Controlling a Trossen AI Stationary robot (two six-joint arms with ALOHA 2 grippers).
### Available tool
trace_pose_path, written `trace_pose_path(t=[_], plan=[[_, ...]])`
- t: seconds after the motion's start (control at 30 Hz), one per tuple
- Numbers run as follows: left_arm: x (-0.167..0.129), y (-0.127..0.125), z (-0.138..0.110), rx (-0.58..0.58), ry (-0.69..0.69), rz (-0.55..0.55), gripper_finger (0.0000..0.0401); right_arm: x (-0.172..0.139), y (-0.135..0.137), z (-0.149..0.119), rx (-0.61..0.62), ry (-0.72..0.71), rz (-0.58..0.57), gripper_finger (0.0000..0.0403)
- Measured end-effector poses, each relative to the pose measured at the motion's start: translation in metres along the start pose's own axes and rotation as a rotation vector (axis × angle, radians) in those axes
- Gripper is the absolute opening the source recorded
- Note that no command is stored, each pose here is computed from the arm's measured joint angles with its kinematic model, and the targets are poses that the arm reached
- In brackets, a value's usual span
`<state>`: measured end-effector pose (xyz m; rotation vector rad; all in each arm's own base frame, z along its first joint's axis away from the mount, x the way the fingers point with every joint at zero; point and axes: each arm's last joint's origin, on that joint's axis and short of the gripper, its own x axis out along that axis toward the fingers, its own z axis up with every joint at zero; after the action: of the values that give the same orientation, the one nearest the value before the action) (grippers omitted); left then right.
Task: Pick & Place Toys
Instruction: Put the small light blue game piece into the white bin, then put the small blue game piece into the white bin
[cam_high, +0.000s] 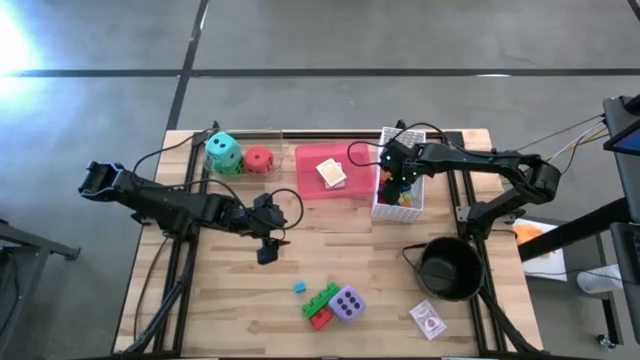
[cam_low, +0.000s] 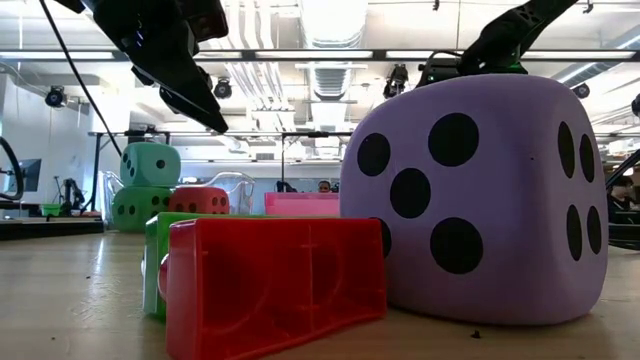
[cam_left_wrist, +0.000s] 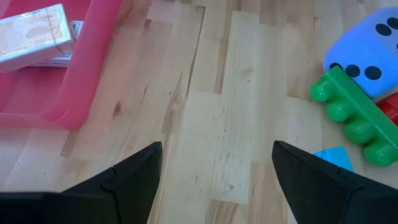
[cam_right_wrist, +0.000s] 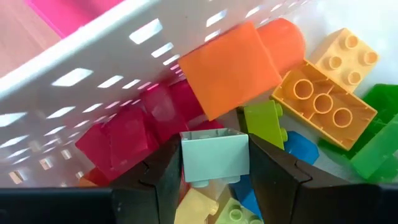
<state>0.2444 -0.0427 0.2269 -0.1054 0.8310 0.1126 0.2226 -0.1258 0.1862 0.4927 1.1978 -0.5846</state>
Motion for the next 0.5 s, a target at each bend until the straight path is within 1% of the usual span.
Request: trace_pose_path(t=[0.07, 0.13, 0.5], plan=[[0.0, 0.0, 0.0, 0.0, 0.0, 0.0, 0.0307, -0.0008, 0.0002, 0.0006, 0.005, 0.001, 0.002, 0.016], [0.0, 0.0, 0.0, 0.0, 0.0, 0.0, 0.0307, -0.0019, 0.0008, 0.0017, 0.014, -0.001, 0.017, 0.0171], [0.0, 0.0, 0.0, -0.002, 0.0, 0.0, 0.0307, -0.0054, 0.0015, 0.0015, 0.021, 0.013, 0.042, 0.0287]])
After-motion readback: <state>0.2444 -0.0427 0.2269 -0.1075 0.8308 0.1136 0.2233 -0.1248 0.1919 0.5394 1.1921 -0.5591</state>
